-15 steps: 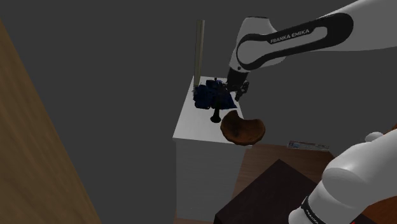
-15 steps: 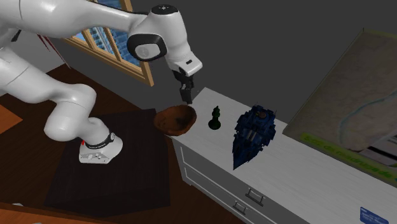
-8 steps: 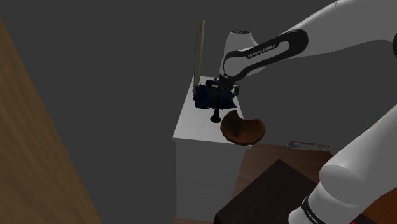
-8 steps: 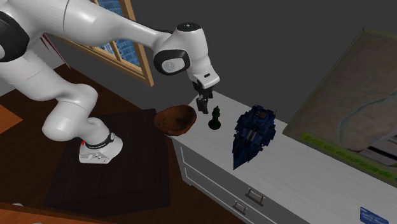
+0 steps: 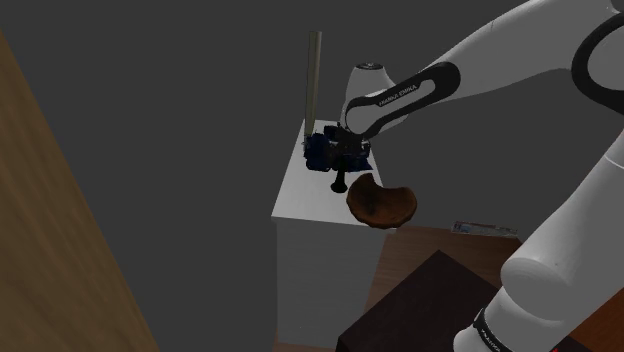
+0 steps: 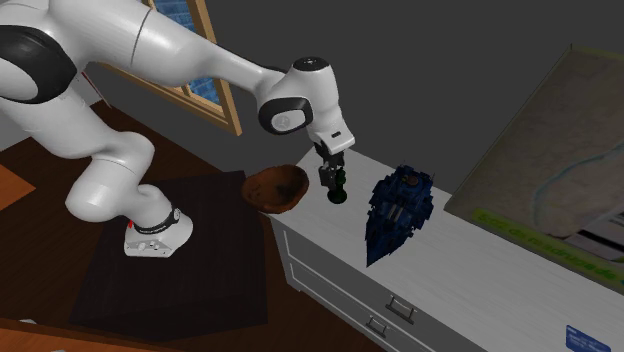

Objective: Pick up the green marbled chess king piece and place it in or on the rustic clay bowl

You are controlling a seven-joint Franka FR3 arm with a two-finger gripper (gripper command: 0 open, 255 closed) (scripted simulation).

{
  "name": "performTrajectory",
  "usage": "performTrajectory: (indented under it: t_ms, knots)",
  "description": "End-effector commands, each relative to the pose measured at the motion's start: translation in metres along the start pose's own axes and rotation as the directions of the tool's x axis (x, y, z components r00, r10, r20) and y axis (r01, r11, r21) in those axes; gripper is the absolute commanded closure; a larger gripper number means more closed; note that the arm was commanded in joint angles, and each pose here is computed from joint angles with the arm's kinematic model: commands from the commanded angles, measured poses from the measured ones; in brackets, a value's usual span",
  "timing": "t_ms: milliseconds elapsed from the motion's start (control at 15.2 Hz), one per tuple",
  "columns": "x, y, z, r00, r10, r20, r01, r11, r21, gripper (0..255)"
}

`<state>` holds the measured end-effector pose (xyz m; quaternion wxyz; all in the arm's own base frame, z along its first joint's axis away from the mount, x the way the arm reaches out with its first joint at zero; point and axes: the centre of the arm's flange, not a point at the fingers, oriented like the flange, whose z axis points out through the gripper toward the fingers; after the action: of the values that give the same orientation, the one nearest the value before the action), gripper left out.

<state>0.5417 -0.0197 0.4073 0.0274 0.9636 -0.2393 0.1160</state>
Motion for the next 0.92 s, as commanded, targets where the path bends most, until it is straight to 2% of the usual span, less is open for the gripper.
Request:
performTrajectory:
  t_ms: [0, 462, 528, 858]
  knots:
    - [-0.0002, -0.0001, 0.0083, 1.0, 0.0, 0.0, 0.0, 1.0, 0.0, 0]
    - [-0.0002, -0.0001, 0.0083, 1.0, 0.0, 0.0, 0.0, 1.0, 0.0, 0]
    - [-0.0002, -0.0001, 0.0083, 1.0, 0.0, 0.0, 0.0, 1.0, 0.0, 255]
    - [-0.0003, -0.0003, 0.0082, 1.0, 0.0, 0.0, 0.0, 1.0, 0.0, 255]
